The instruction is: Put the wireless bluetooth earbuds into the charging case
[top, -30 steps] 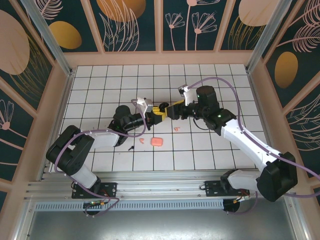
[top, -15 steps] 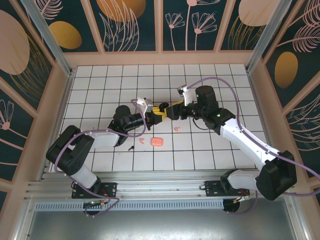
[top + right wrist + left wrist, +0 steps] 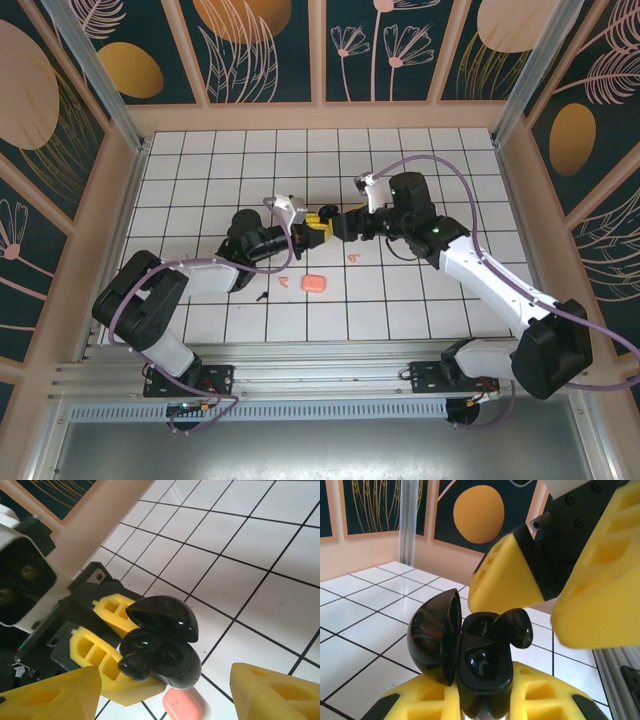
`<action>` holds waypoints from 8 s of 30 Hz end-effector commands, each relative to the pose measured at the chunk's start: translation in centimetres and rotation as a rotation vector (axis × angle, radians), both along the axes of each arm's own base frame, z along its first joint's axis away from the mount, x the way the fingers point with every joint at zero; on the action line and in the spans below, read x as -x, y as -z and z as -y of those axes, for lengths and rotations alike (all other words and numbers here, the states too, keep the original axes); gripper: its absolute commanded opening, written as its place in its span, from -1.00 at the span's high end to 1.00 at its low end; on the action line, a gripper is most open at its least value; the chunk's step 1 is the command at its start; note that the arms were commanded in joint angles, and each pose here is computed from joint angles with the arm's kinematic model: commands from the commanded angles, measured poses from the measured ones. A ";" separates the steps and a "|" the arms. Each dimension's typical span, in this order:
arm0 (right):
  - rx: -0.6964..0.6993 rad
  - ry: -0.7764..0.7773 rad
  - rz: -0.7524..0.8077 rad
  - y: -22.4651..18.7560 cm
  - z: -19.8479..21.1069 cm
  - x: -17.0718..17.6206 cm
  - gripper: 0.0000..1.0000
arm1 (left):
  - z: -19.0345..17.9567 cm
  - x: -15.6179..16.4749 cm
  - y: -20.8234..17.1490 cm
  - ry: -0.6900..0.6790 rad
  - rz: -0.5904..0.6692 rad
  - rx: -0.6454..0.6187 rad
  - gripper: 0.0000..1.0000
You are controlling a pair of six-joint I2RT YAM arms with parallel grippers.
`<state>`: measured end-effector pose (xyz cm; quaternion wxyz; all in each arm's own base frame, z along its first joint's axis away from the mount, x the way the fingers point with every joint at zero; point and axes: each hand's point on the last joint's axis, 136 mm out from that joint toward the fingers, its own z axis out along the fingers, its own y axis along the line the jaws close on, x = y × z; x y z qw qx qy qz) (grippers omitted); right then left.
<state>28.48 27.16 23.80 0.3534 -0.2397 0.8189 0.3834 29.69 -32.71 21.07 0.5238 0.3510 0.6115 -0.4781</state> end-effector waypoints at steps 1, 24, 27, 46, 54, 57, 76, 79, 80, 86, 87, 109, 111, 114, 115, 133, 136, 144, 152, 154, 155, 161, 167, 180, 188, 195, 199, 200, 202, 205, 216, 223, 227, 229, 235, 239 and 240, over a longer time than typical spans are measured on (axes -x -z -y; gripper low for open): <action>0.010 0.016 0.011 -0.5 0.1 -0.5 -0.38 | 0.2 -0.3 -2.2 0.001 0.065 0.020 0.84; -0.094 0.023 0.033 -3.7 0.6 -0.1 -0.33 | 0.0 -0.8 -1.7 -0.029 0.047 -0.033 0.84; -0.094 0.044 0.005 -4.2 1.0 0.2 -0.29 | 0.2 -1.1 -1.7 -0.027 0.055 -0.049 0.84; -0.038 0.077 -0.078 -3.5 0.5 -0.8 -0.42 | 0.5 -1.5 -2.4 -0.026 0.056 -0.020 0.84; -0.023 0.076 -0.094 -2.7 0.4 -1.0 -0.44 | 0.8 -1.6 -2.6 -0.013 0.060 -0.017 0.84; -0.004 0.089 -0.095 -2.2 0.7 -1.1 -0.44 | 0.8 -1.6 -2.7 -0.013 0.060 -0.014 0.84; 0.010 0.156 -0.091 -1.5 2.9 -1.8 -0.41 | 0.7 -1.5 -3.3 -0.013 0.070 -0.005 0.84; 0.010 0.166 -0.098 -1.3 3.1 -1.9 -0.40 | 0.7 -1.5 -3.4 -0.011 0.072 -0.002 0.84; 0.011 0.170 -0.102 -1.2 3.2 -1.9 -0.40 | 0.7 -1.4 -3.4 -0.009 0.072 -0.002 0.84; 0.003 0.174 -0.097 -1.5 3.4 -2.0 -0.40 | 0.7 -1.6 -3.4 -0.017 0.072 -0.004 0.84; -0.002 0.173 -0.094 -1.7 3.4 -2.0 -0.40 | 0.7 -1.6 -3.3 -0.018 0.070 -0.006 0.84; 0.118 0.239 -0.054 -4.3 1.0 -1.2 -0.32 | 0.7 -2.5 -2.8 -0.052 0.064 -0.045 0.85; 0.122 0.239 -0.054 -4.2 0.8 -1.3 -0.36 | 0.7 -2.5 -2.8 -0.055 0.066 -0.051 0.85; 0.121 0.236 -0.058 -3.9 0.4 -1.4 -0.45 | 0.7 -2.6 -2.7 -0.056 0.064 -0.059 0.85; 0.123 0.236 -0.060 -3.7 0.4 -1.4 -0.47 | 0.7 -2.6 -2.7 -0.056 0.062 -0.059 0.85; 0.033 0.192 -0.117 -4.2 -0.1 -1.4 -0.36 | 0.5 -2.4 -2.6 -0.063 0.067 -0.075 0.85; 0.033 0.204 -0.124 -4.1 0.1 -1.3 -0.36 | 0.4 -2.4 -2.7 -0.065 0.070 -0.073 0.85; 0.014 0.216 -0.116 -3.8 0.5 -1.0 -0.43 | 0.3 -2.2 -2.5 -0.063 0.061 -0.072 0.85; 0.006 0.170 -0.126 -3.2 -0.3 -0.8 -0.53 | 0.3 -2.0 -2.5 -0.054 0.057 -0.069 0.85; -0.003 0.153 -0.134 -3.2 -0.5 -0.8 -0.54 | 0.3 -2.0 -2.8 -0.055 0.060 -0.062 0.85; -0.009 0.148 -0.134 -3.3 -0.6 -0.8 -0.55 | 0.3 -2.1 -2.7 -0.057 0.060 -0.062 0.85; -0.019 0.138 -0.138 -3.3 -0.9 -0.8 -0.57 | 0.4 -2.1 -2.9 -0.053 0.061 -0.060 0.85; 0.041 0.217 -0.139 -2.3 0.2 -1.9 -0.57 | 0.4 -2.0 -3.1 -0.051 0.063 -0.052 0.85; 0.076 0.253 -0.142 -1.4 0.7 -2.6 -0.51 | 0.3 -1.9 -3.3 -0.049 0.067 -0.045 0.85; 0.083 0.281 -0.158 -0.9 2.1 -2.4 -0.45 | 0.3 -1.8 -3.6 -0.046 0.070 -0.034 0.85; 0.061 0.280 -0.166 -0.8 2.7 -2.2 -0.43 | 0.4 -1.8 -3.8 -0.044 0.071 -0.025 0.85; 0.058 0.270 -0.169 -0.6 2.6 -2.0 -0.42 | 0.4 -1.8 -3.9 -0.041 0.071 -0.023 0.85; 0.054 0.266 -0.167 -0.7 2.5 -2.0 -0.43 | 0.4 -1.7 -4.0 -0.040 0.073 -0.021 0.85; 0.044 0.258 -0.165 -0.8 2.4 -2.0 -0.42 | 0.5 -1.7 -4.0 -0.034 0.075 -0.020 0.85; 0.029 0.281 -0.161 -1.1 3.2 -2.7 -0.42 | 0.5 -1.6 -4.1 -0.028 0.075 -0.017 0.84; -0.067 0.238 -0.132 -2.9 3.5 -1.8 -0.40 | 0.3 -1.8 -3.6 -0.048 0.050 -0.025 0.84; -0.073 0.241 -0.153 -2.5 3.8 -1.2 -0.32 | -1.7 -2.8 -2.6 -0.125 0.000 -0.038 0.83; -0.052 0.240 -0.171 -1.9 3.2 -0.6 -0.29 | -4.5 -4.1 -2.3 -0.185 -0.060 -0.001 0.82; -0.038 0.233 -0.172 -1.8 2.8 -0.2 -0.28 | -5.8 -4.6 -2.0 -0.209 -0.092 0.010 0.82; -0.054 0.225 -0.246 -1.0 0.6 0.7 -0.26 | -9.2 -5.8 -1.3 -0.303 -0.178 0.020 0.83; -0.044 0.244 -0.334 0.3 -1.3 1.5 -0.24 | -11.8 -6.2 -0.6 -0.367 -0.251 0.089 0.84; -0.040 0.252 -0.352 0.6 -1.6 1.7 -0.24 | -12.4 -6.2 -0.4 -0.385 -0.263 0.105 0.84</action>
